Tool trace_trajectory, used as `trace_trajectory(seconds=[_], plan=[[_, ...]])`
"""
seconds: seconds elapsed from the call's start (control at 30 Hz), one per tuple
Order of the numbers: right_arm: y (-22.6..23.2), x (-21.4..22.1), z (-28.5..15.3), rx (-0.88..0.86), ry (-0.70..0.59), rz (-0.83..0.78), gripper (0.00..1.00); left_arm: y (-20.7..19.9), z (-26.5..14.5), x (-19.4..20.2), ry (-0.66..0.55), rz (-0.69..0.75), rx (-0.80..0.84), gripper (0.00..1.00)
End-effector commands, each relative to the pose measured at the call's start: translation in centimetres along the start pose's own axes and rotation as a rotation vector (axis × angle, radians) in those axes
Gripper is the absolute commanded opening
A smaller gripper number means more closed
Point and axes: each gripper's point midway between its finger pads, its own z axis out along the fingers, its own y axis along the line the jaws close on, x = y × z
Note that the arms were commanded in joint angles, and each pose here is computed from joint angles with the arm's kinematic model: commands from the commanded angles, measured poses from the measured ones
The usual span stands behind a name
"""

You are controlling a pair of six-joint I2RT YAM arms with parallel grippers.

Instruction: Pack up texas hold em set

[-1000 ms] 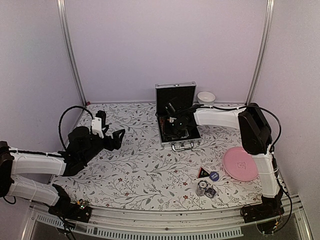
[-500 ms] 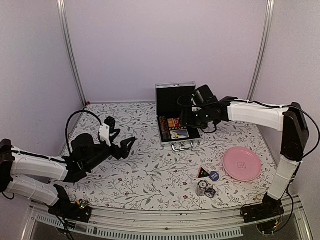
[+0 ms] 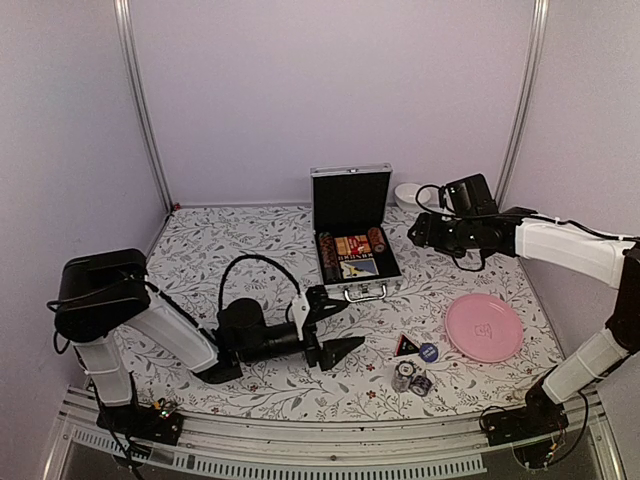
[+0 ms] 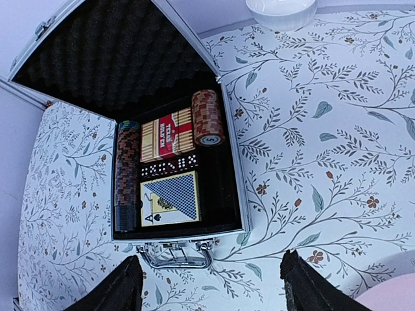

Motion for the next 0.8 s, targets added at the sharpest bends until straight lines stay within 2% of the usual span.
trace_trajectory(seconds=[0.0, 0.13, 0.37, 0.77], plan=[[0.3, -1.4, -1.1, -0.042, -0.064, 0.029, 0.74, -4.0, 2.3, -1.1, -0.082, 0.041, 0.183, 0.84], [0.3, -2.1, -1.8, -0.060, -0.091, 0.041, 0.74, -5.7, 4.5, 2.8, 0.022, 0.060, 0.270, 0.82], [-0.3, -2.7, -2.6, -0.070, -0.126, 0.060, 0.75, -8.4, 6.3, 7.5, 0.190, 0.124, 0.376, 0.80], [-1.1, -1.8, -3.0, -0.090, -0.124, 0.093, 0.76, -9.3, 9.2, 11.1, 0.344, 0.104, 0.419, 0.77]])
